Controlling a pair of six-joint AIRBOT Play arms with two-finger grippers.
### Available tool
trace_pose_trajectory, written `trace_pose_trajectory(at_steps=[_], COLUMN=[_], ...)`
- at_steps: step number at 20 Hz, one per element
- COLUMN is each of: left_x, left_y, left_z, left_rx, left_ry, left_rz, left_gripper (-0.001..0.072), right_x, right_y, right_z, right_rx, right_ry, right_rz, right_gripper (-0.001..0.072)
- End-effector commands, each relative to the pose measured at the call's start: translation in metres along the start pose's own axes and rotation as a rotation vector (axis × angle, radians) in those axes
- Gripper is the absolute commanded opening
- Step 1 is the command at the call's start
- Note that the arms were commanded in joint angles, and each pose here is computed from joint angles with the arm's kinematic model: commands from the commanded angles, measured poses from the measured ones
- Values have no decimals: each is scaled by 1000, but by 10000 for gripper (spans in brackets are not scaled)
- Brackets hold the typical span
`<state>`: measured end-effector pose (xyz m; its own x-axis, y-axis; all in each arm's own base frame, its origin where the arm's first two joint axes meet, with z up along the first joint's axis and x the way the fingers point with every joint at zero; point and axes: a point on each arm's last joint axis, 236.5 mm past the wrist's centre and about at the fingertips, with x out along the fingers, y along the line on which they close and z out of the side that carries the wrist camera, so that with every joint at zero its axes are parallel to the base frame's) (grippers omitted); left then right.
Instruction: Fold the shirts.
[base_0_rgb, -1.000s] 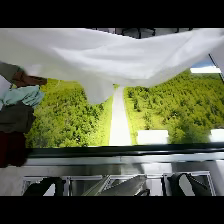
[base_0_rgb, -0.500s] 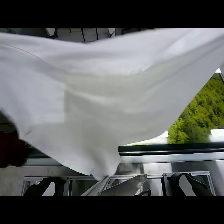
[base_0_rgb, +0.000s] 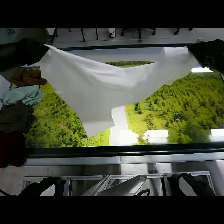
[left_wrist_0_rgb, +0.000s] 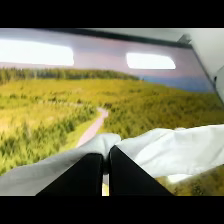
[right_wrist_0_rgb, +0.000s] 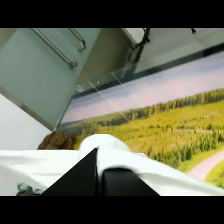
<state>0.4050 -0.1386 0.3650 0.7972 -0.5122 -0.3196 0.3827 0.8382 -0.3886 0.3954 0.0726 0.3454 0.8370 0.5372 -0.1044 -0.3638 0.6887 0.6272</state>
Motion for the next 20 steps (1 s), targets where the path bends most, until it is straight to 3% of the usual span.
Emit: trace_pose_trajectory(at_steps=[1, 6, 10, 13, 17, 20], left_x=[-79, -262, -325, -271, -101, 42], left_y=[-82, -188, -163, -118, -38, 27], left_z=[56, 79, 81, 66, 20, -57], left_rx=[131, 294, 279, 237, 131, 87], left_ry=[-204, -527, -666, -550, -188, 115], left_rz=[-120, -299, -135, -7, 92, 143], left_gripper=[14, 13, 13, 13, 13, 13], right_x=[-53, -176, -210, -178, -96, -13], right_y=[68, 178, 193, 160, 66, -36], right_z=[39, 60, 56, 54, 20, -52], right_rx=[-198, -617, -716, -590, -298, -74], right_ry=[-145, -497, -592, -462, -159, 54], right_rz=[37, -91, -217, -179, -70, -87], right_gripper=[19, 20, 19, 20, 19, 20])
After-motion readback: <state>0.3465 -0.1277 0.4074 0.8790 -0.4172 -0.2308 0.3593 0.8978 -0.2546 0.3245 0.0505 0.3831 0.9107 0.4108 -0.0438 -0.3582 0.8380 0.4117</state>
